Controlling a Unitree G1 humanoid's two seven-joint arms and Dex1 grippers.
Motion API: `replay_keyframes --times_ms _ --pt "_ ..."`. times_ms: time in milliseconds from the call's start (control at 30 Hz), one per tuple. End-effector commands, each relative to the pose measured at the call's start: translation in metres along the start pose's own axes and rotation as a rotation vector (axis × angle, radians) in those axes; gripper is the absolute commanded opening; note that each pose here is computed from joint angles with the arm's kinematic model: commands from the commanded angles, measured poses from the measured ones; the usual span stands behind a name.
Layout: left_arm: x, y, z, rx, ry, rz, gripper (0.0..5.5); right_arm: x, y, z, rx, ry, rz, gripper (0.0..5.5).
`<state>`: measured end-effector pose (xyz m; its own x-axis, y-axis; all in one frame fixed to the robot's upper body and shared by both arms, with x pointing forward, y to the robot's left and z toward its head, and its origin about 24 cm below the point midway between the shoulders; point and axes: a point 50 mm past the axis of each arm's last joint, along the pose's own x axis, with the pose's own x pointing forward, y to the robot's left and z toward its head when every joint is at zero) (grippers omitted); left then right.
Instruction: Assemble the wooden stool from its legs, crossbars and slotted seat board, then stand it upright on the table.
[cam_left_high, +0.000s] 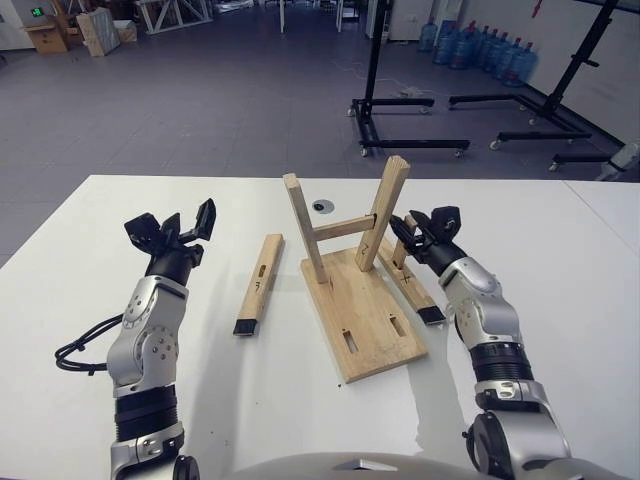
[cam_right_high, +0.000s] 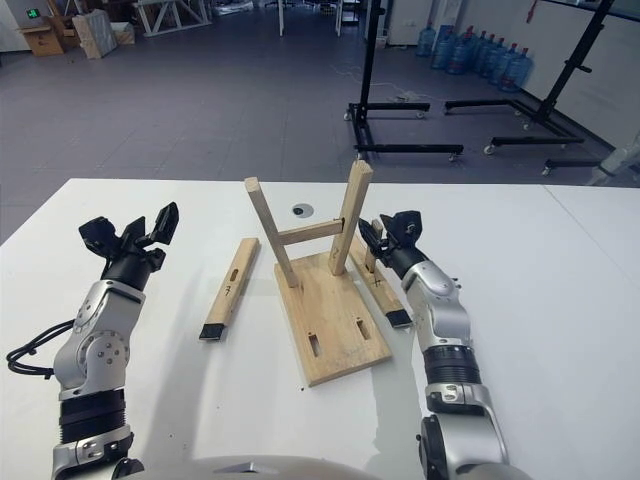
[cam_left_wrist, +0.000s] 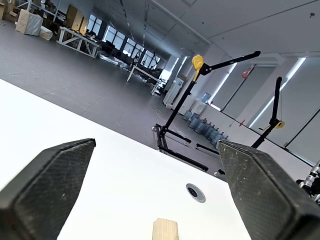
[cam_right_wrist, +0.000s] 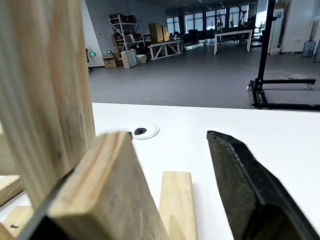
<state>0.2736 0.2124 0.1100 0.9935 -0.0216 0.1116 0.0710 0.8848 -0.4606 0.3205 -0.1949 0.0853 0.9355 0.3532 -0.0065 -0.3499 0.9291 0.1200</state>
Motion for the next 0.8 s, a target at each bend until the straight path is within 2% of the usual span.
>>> replay_keyframes --times_ms 33,133,233,367,467,567,700,800 --pt "0.003 -0.001 0.002 0.017 0.002 -0.012 4.44 -0.017 0.000 0.037 0.036 -0.072 0.076 3.52" --pt "0.003 -0.001 0.002 0.019 0.002 -0.014 4.44 -0.020 0.007 0.079 0.153 -0.214 0.119 3.52" --pt "0.004 -0.002 0.002 0.019 0.001 -0.020 4.44 -0.014 0.010 0.124 0.249 -0.366 0.024 3.52" --pt "0.003 -0.002 0.002 0.022 0.004 -0.015 4.44 -0.001 0.016 0.139 0.221 -0.380 -0.235 3.52" --pt "0.003 -0.002 0.001 0.021 0.005 -0.009 4.44 0.011 0.019 0.134 0.157 -0.301 -0.449 3.52" --pt "0.004 -0.003 -0.001 0.020 0.009 -0.010 4.44 0.016 0.021 0.114 0.040 -0.205 -0.520 3.52" --pt "0.001 0.000 -0.002 0.021 0.010 0.002 4.44 0.008 0.000 0.109 -0.095 -0.061 -0.466 3.52" --pt "0.001 0.001 -0.002 0.021 0.015 0.003 4.44 -0.011 -0.023 0.116 -0.180 0.139 -0.340 3.52"
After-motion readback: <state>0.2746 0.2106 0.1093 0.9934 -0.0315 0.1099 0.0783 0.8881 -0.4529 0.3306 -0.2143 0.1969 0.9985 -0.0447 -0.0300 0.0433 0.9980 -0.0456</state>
